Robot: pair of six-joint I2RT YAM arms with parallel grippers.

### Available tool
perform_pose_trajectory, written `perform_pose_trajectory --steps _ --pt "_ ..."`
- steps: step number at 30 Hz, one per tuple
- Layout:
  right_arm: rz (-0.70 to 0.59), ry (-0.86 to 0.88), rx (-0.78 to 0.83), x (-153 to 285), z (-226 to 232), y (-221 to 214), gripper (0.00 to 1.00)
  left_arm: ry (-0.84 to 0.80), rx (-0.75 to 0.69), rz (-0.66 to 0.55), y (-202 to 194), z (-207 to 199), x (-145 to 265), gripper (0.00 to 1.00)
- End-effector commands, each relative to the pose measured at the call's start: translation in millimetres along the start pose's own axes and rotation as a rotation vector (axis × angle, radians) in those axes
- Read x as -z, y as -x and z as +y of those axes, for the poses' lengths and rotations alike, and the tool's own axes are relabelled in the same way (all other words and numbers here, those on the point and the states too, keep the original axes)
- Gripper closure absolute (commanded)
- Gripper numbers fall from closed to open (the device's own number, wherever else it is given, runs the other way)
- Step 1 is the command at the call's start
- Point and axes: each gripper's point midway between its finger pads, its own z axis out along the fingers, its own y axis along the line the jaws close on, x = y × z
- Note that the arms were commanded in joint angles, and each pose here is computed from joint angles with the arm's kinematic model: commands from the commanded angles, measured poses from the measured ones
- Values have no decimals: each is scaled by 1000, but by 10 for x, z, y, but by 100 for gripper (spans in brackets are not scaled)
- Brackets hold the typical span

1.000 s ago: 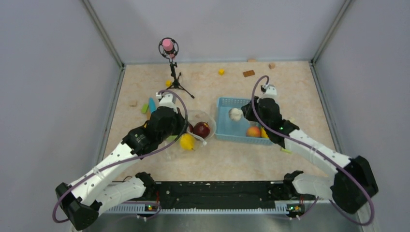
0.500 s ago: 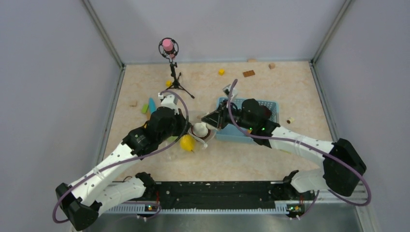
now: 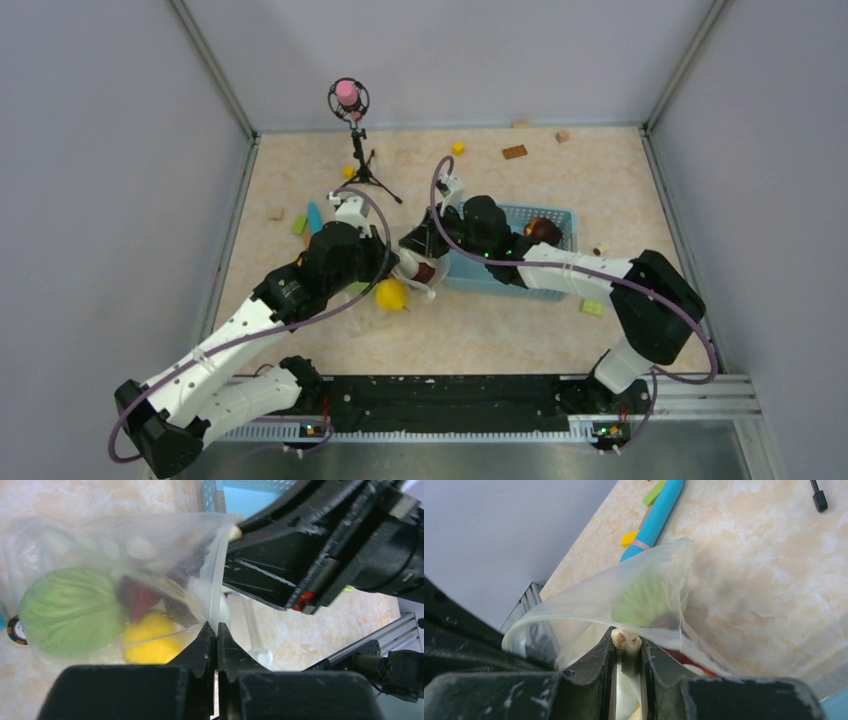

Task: Place the food in the zip-top bag and seal the zipper
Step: Place the fake vegetable in the zipper food storage bag.

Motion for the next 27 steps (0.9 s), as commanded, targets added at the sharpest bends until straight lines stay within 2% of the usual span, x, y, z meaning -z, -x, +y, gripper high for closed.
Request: perform_pose_trajectory --steps 1,10,18,20,27 --pt "-124 -27 -14 -233 117 347 100 -126 -5 -39 115 -253 21 100" --pt "-133 -263 -24 -507 -8 196 100 -155 -15 -35 106 -298 51 100" --pt "-101 -462 -7 -475 -248 -31 100 -195 -6 -60 144 -351 137 100" --pt "-87 -419 -24 -488 -178 -69 94 -200 -5 -74 156 -348 159 100" --pt "-45 42 9 -429 662 -86 74 -130 20 -112 215 -218 180 100"
